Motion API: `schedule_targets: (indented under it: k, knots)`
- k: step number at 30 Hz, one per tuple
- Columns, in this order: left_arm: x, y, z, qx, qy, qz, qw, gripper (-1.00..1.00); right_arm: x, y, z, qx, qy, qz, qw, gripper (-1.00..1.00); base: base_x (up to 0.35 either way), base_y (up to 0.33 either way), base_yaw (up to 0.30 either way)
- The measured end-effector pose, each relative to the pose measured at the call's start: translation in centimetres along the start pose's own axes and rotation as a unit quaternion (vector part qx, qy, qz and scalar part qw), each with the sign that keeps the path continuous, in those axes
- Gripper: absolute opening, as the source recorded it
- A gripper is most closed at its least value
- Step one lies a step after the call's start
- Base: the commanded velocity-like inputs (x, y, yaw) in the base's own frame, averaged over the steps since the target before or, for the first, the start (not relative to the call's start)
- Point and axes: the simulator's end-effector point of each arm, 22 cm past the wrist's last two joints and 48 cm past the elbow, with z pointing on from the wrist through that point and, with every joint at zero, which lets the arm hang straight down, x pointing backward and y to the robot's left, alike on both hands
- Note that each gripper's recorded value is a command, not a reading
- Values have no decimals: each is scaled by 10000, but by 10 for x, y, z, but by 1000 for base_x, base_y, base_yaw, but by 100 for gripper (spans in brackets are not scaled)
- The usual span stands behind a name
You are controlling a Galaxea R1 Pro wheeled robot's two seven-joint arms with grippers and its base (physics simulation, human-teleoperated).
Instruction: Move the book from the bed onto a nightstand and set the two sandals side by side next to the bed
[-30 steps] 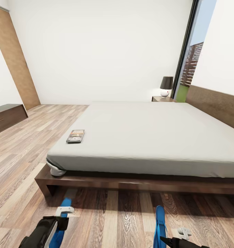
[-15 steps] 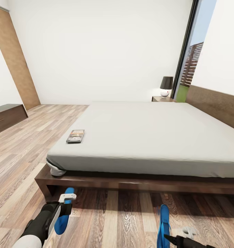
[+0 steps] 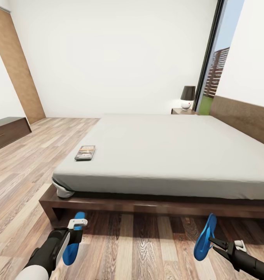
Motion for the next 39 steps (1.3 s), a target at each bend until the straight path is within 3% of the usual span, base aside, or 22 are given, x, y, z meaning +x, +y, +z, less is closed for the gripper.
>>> schedule_targets:
  k: [14, 19, 25, 39]
  knots:
    - [20, -2, 21, -3, 111, 24, 9999, -100, 10, -23, 8, 83, 66, 76, 9999, -100, 0, 0, 0]
    - [2, -3, 21, -5, -302, 52, 9995, -100, 10, -23, 8, 83, 66, 75, 9999, -100, 0, 0, 0]
    - [5, -1, 26, -33, -382, 80, 9992, -100, 11, -25, 9, 102, 79, 82, 9999, -100, 0, 0, 0]
    - [29, -3, 47, -40, -122, 114, 9999, -100, 22, -48, 14, 297, 212, 243, 9990, -100, 0, 0, 0]
